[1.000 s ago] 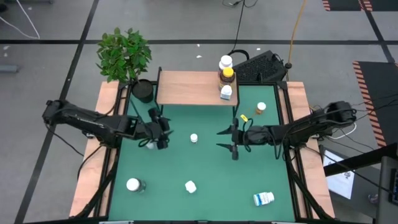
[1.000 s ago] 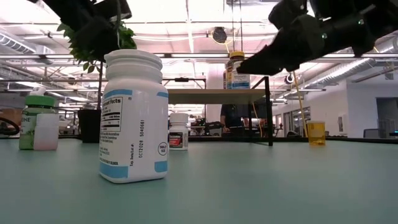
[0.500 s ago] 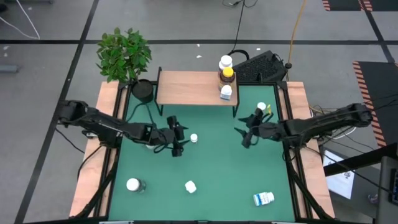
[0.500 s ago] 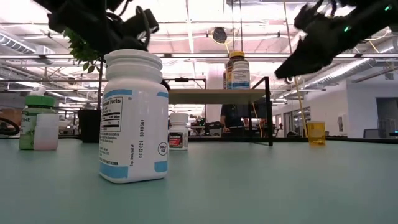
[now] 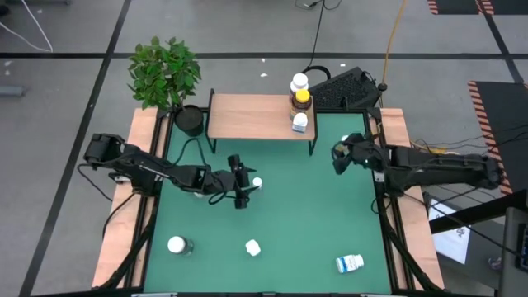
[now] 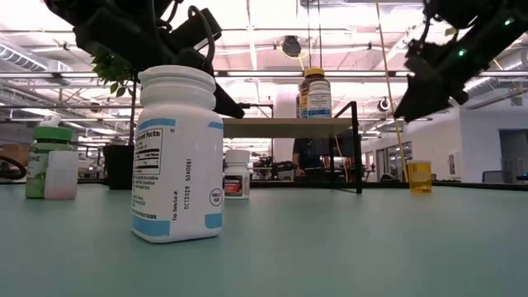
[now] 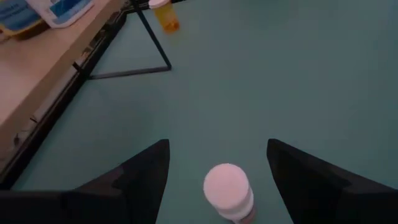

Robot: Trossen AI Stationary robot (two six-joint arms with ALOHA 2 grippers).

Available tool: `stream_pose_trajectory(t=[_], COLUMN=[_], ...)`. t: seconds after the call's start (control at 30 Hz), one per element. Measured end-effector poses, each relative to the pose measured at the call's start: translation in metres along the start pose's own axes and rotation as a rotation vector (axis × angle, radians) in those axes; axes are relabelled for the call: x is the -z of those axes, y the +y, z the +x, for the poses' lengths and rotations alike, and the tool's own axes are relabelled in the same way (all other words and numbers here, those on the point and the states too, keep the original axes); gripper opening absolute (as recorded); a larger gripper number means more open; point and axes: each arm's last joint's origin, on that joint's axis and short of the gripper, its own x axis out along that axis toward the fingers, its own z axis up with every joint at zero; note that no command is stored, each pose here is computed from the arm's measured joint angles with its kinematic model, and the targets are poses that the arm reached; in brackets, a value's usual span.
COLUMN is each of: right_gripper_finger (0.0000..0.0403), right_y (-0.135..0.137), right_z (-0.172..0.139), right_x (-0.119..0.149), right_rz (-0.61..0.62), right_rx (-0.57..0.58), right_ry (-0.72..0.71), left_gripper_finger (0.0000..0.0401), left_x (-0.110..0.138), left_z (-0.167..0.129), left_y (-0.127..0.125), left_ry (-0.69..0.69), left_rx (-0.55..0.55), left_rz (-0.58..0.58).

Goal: Pick and place medicine bottles onto shelf by color
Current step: Put the large white pill bottle on the right shelf

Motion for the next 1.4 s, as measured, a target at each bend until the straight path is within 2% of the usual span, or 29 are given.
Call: stream_pose_trajectory(t=[0.1,0.17,0.33,0.47,0.57,0.67,0.77,0.93,1.0,1.13,1.2,1.3,1.4], right_gripper_finger=[0.0215,0.0215,0.0215,0.0215,0.0215,0.0215,0.0215,0.0215,0.0215,0.0214,0.0210,0.0200,0.0193], right_y=[-0.006,-0.007,0.002,0.016,0.028,0.039,0.050,0.068,0.077,0.099,0.108,0.118,0.134], right_z=[0.004,0.006,0.004,-0.005,-0.015,-0.023,-0.034,-0.061,-0.075,-0.108,-0.122,-0.138,-0.152], right_x=[-0.001,-0.001,0.001,-0.006,-0.008,0.000,0.012,0.033,0.040,0.054,0.063,0.076,0.086], right_rz=[-0.026,-0.032,0.005,0.202,0.230,0.230,0.157,0.091,0.110,0.121,0.098,0.053,-0.027], right_rx=[0.049,0.002,-0.348,-0.699,-0.862,-0.873,-0.887,-0.916,-0.975,-1.155,-1.197,-1.162,-1.125], right_ry=[0.021,0.054,0.188,0.272,0.306,0.357,0.397,0.399,0.414,0.355,0.332,0.291,0.272], left_gripper_finger=[0.0273,0.0273,0.0273,0.0273,0.0273,0.0273,0.0273,0.0273,0.0273,0.0273,0.0273,0.0273,0.0273], left_x=[-0.002,-0.003,-0.005,-0.006,-0.004,-0.003,-0.004,-0.011,-0.017,-0.031,-0.035,-0.037,-0.034], left_z=[0.002,0.003,0.006,0.007,0.007,0.005,-0.001,-0.019,-0.028,-0.052,-0.063,-0.076,-0.082], left_y=[0.004,0.009,0.019,0.021,0.019,0.012,-0.005,-0.042,-0.056,-0.083,-0.094,-0.106,-0.113], left_ry=[-0.019,-0.037,-0.059,-0.075,-0.050,-0.035,-0.029,-0.086,-0.146,-0.323,-0.391,-0.435,-0.429], left_rx=[-0.015,-0.030,-0.047,-0.037,-0.025,0.004,0.068,0.208,0.265,0.374,0.416,0.442,0.411], left_rz=[0.025,0.021,-0.042,-0.104,-0.207,-0.287,-0.335,-0.324,-0.317,-0.257,-0.226,-0.208,-0.201])
